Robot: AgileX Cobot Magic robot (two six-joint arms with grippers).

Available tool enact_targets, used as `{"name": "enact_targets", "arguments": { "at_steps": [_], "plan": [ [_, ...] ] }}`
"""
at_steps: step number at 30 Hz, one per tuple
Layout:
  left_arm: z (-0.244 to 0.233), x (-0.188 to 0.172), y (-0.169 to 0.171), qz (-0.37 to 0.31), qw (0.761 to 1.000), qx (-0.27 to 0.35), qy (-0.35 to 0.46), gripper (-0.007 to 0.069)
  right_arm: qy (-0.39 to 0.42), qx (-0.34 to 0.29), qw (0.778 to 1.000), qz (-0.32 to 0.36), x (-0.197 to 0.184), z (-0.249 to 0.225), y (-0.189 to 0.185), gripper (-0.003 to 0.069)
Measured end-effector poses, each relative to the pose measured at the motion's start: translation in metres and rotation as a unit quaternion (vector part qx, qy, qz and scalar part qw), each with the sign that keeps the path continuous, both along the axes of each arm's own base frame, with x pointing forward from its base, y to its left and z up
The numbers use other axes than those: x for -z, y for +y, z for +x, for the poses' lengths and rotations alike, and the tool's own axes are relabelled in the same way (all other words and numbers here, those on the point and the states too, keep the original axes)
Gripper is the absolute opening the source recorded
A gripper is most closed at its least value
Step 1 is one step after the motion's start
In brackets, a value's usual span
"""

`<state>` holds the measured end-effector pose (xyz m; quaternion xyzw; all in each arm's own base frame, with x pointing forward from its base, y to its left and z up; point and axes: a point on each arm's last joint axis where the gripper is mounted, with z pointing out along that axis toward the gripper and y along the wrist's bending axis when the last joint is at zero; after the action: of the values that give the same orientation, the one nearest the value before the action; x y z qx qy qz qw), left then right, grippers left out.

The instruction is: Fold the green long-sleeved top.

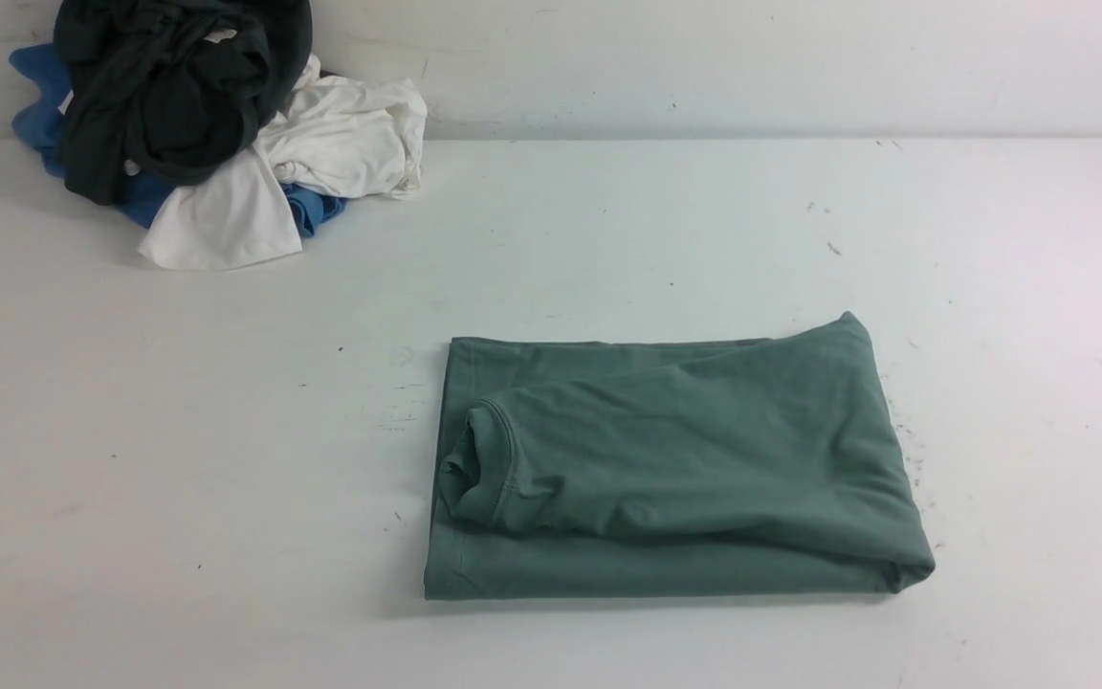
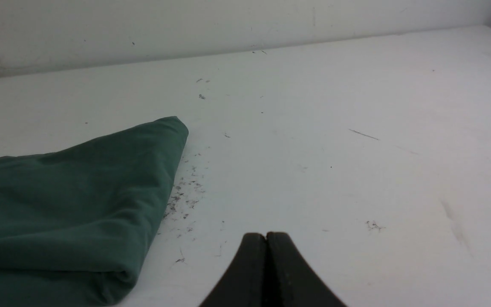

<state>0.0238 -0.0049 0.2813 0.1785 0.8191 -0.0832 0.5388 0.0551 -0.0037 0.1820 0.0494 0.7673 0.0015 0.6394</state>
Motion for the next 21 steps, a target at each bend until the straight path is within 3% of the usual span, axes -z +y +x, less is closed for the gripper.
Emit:
{"name": "enact_targets", "arguments": {
  "at_steps": [17,21],
  "plan": [
    [0.0002,-0.0005,-0.0002,-0.002,1.0,0.0,-0.003,-0.0007,0.0,0.0,1.0,0.0,0.0,0.0,0.0,-0.0014],
    [0.003,0.0012,-0.0037,-0.033,0.999,-0.006,-0.033,-0.0007,0.0,0.0,1.0,0.0,0.0,0.0,0.0,-0.0014]
  ]
}}
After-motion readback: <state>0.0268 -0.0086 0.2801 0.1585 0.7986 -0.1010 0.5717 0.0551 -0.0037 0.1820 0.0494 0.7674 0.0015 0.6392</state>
